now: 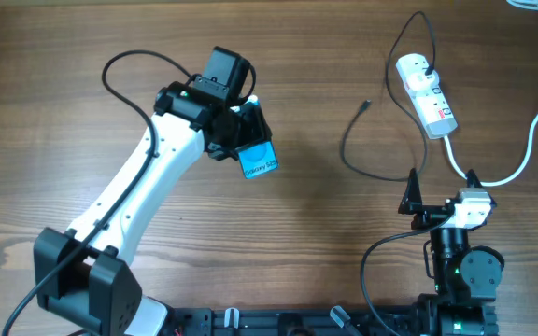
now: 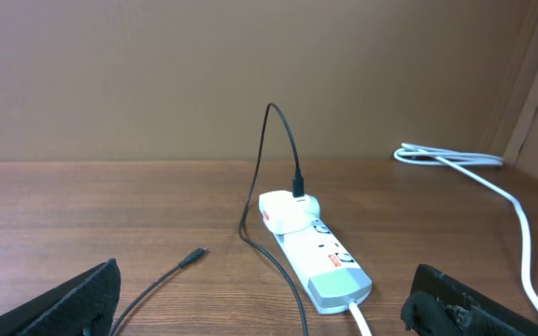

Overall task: Plug charger to phone and switch on socket
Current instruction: 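Lift the phone with the left gripper and tilt it upright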

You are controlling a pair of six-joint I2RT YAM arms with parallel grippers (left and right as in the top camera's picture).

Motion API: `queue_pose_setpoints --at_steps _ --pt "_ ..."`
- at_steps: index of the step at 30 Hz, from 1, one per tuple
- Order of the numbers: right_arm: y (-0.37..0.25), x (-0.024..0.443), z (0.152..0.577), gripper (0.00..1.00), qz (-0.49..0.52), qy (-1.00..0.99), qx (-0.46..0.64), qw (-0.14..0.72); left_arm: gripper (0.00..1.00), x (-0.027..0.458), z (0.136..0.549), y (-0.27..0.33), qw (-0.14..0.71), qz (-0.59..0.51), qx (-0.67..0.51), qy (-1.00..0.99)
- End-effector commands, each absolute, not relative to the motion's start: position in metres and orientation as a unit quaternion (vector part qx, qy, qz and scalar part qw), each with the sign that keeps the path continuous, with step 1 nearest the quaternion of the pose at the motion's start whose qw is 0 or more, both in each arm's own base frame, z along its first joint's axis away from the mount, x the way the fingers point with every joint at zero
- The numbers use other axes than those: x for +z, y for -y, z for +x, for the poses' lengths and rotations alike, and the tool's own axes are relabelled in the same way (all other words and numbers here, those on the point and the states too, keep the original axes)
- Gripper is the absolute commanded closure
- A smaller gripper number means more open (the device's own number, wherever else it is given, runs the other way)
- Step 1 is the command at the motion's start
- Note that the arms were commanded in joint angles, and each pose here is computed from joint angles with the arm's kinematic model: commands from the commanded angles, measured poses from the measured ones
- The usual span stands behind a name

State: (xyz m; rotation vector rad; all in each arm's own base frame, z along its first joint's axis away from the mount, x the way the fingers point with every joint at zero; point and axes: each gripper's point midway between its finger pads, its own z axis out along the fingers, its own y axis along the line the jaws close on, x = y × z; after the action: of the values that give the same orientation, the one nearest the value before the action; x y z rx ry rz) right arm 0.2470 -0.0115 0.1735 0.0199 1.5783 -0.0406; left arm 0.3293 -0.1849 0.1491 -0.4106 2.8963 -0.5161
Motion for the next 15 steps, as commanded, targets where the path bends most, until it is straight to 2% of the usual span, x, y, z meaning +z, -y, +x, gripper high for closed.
queue_pose_setpoints --at_steps 1,8,15 --pt "0.011 0.176 0.247 0.0 0.002 -0.706 -0.02 0.708 0.51 0.168 0.323 0.186 0.06 -0.161 -0.231 -0.958" --pt "0.011 0.176 0.247 0.0 0.002 -0.706 -0.02 0.708 0.53 0.182 0.321 0.179 0.003 -0.195 -0.317 -0.928" --pt "0.011 0.176 0.247 0.0 0.002 -0.706 -0.02 0.708 0.54 0.195 0.331 0.159 -0.012 -0.226 -0.373 -0.9"
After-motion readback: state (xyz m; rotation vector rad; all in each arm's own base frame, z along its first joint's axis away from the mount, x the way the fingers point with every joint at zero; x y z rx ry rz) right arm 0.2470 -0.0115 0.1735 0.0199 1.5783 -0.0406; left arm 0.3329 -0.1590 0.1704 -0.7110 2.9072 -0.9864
